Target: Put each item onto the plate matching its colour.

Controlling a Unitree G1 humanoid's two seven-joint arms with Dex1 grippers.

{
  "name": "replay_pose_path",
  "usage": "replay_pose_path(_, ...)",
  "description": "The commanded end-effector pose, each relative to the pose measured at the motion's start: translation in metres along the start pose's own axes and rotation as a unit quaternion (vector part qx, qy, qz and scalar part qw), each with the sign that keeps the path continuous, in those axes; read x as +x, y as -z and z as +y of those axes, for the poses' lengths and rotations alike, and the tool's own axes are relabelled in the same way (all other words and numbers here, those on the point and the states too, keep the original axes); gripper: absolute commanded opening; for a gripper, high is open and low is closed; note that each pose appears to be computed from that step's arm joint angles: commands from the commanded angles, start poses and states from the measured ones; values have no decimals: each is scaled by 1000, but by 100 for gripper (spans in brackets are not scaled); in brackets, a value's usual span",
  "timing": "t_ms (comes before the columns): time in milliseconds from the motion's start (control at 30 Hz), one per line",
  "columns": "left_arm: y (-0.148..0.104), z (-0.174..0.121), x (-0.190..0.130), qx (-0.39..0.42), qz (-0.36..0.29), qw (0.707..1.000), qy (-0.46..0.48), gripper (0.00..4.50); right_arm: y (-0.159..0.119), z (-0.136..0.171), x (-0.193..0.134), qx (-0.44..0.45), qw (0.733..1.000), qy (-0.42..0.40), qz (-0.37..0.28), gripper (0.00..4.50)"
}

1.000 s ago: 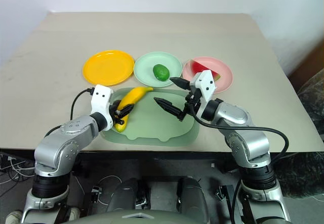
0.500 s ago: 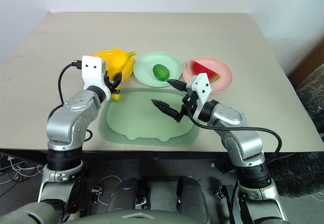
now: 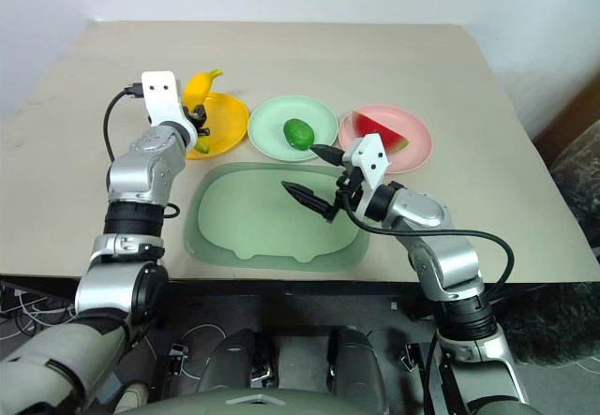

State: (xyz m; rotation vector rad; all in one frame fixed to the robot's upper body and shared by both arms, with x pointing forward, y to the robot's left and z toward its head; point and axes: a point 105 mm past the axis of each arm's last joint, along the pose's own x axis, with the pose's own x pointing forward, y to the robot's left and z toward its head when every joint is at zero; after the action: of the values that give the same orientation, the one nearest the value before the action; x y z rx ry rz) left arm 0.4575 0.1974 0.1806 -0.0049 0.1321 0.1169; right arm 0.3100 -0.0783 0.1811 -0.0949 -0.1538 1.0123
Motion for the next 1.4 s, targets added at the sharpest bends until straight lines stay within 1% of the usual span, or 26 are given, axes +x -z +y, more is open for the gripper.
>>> replay_pose_path(33, -15, 6, 8, 1, -20, 1000, -9, 203, -9, -4, -1, -23, 1000, 2, -10, 450)
replay_pose_path(133, -15, 3, 12, 3, -23, 1000, 0, 203, -9, -4, -2, -24, 1000, 2, -9, 450)
replay_pose_path(200, -13, -2, 13, -4, -19, 1000, 12, 257, -9, -4, -3, -24, 1000, 4, -9, 450)
replay_pose_path(233, -13, -4, 13, -9, -17, 1000, 20, 276, -8, -4, -3, -25, 1000, 4, -8, 450)
replay_pose_path(333, -15, -6, 13, -1, -26, 999, 31, 376, -9, -5, -2, -27, 1000, 5, -7, 450)
replay_pose_path(400, -17, -9, 11, 25, -38, 998, 37, 439, -11, -7, -2, -30, 999, 8, -7, 450)
replay_pose_path(433, -19, -11, 9, 39, -46, 997, 42, 449, -11, -8, -2, -31, 999, 9, -8, 450)
replay_pose_path(500, -24, -20, 3, 52, -77, 993, 74, 449, -13, -8, -2, -31, 999, 11, -10, 450)
replay_pose_path(533, -30, -28, -5, 71, -111, 985, 108, 449, -14, -8, -1, -31, 999, 11, -12, 450)
replay_pose_path(600, -32, -38, -19, 91, -145, 973, 155, 449, -16, -8, -2, -31, 999, 11, -15, 450)
replay_pose_path(667, -26, -46, -39, 81, -159, 960, 214, 449, -18, -9, -2, -28, 999, 14, -20, 450)
replay_pose_path(733, -17, -52, -60, 92, -171, 943, 270, 449, -20, -10, -4, -25, 999, 18, -25, 450)
replay_pose_path(867, 13, -53, -104, 117, -164, 909, 366, 449, -23, -15, -10, -14, 999, 30, -32, 450)
replay_pose_path(933, 20, -49, -121, 115, -161, 895, 401, 449, -20, -18, -12, -3, 999, 33, -26, 450)
replay_pose_path(1000, 32, -40, -134, 111, -137, 885, 431, 449, -17, -20, -15, 2, 999, 39, -18, 450)
replay_pose_path(1133, 46, -22, -145, 120, -116, 880, 445, 449, -14, -18, -20, 6, 999, 35, -13, 450)
replay_pose_path(1200, 47, -12, -151, 127, -118, 879, 444, 449, -15, -20, -25, 7, 999, 44, -14, 450)
replay_pose_path(1300, 40, 5, -158, 141, -133, 879, 435, 449, -17, -21, -32, 11, 999, 48, -20, 450)
replay_pose_path(1400, 34, 17, -161, 144, -148, 882, 424, 449, -13, -21, -38, 15, 999, 48, -16, 450)
